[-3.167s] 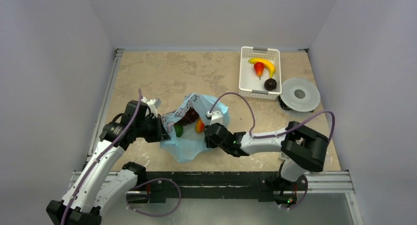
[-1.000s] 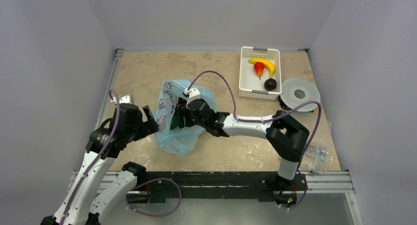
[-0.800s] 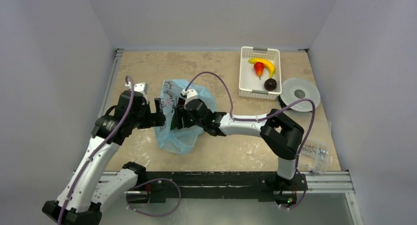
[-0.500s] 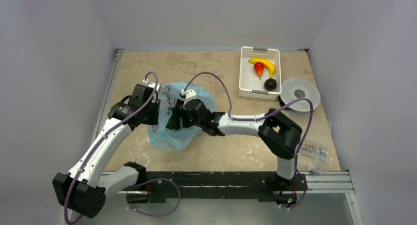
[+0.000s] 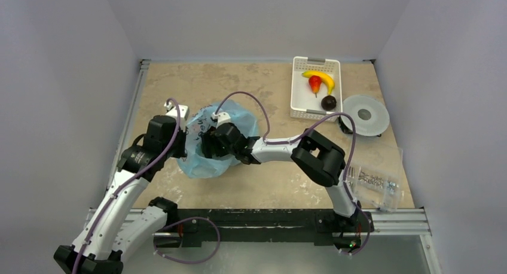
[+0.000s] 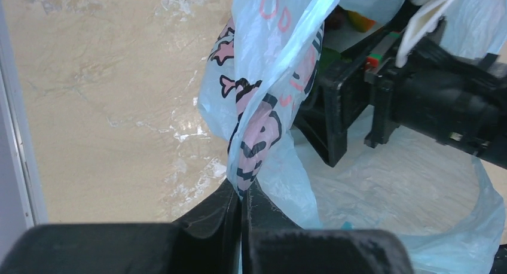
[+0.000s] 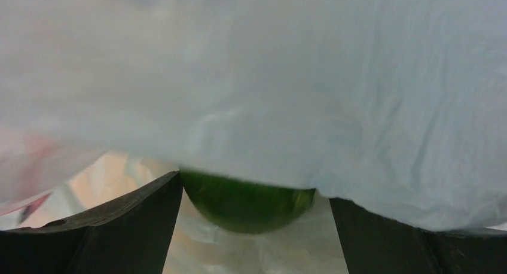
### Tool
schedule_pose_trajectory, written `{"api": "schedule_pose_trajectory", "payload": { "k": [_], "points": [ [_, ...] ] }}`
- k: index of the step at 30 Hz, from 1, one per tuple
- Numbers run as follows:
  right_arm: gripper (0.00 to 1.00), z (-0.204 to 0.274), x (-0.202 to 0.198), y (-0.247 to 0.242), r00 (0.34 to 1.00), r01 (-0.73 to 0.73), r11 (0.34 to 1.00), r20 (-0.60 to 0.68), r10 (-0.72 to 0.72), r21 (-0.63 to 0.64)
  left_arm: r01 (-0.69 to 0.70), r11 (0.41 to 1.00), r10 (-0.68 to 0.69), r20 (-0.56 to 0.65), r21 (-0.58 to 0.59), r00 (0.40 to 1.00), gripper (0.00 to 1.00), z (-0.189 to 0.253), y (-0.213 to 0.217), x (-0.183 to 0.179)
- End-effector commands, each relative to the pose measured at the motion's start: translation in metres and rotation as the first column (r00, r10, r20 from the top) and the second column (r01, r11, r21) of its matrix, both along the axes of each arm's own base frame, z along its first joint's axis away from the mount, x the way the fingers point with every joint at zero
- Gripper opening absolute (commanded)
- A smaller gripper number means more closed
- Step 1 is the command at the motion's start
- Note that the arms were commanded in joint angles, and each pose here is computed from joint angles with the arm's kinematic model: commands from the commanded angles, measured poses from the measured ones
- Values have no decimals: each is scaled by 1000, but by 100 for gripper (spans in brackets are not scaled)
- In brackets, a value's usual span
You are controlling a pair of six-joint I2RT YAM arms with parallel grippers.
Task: Take the fake fruits out of the plastic bag
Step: Take out the fake fruit from the plastic bag.
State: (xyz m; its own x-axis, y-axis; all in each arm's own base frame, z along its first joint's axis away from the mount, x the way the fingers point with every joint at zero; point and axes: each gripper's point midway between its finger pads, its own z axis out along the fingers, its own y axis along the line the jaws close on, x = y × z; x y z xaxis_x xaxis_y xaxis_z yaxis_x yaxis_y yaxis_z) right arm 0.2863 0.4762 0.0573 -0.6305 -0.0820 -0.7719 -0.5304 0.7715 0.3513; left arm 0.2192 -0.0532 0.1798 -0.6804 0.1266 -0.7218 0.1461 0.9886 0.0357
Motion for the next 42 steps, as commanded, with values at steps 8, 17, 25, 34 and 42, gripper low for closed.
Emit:
{"api": "schedule_pose_trajectory", "payload": {
  "k": [8,17,25,34,42],
  "points": [
    [60,3,20,15,998,53,999,40,-53,3,86,995,-82,65,-58,994,0,7,-17,6],
    [18,64,10,-4,995,52,993,84,-60,104,104,992,-100,54,-67,993,0,4,-21,5],
    [0,121,-7,-50,985,38,991,164,-59,130,120,990,-113,81,-75,990,0,9,-22,3],
    [0,165,-46,-110,970,-14,981,242,-34,195,160,982,-143,162,-98,976,0,22,-27,0],
    [0,246,-19,-235,805,341,883,384,-452,324,137,988,-129,108,-75,986,0,13,-24,3]
  ]
}}
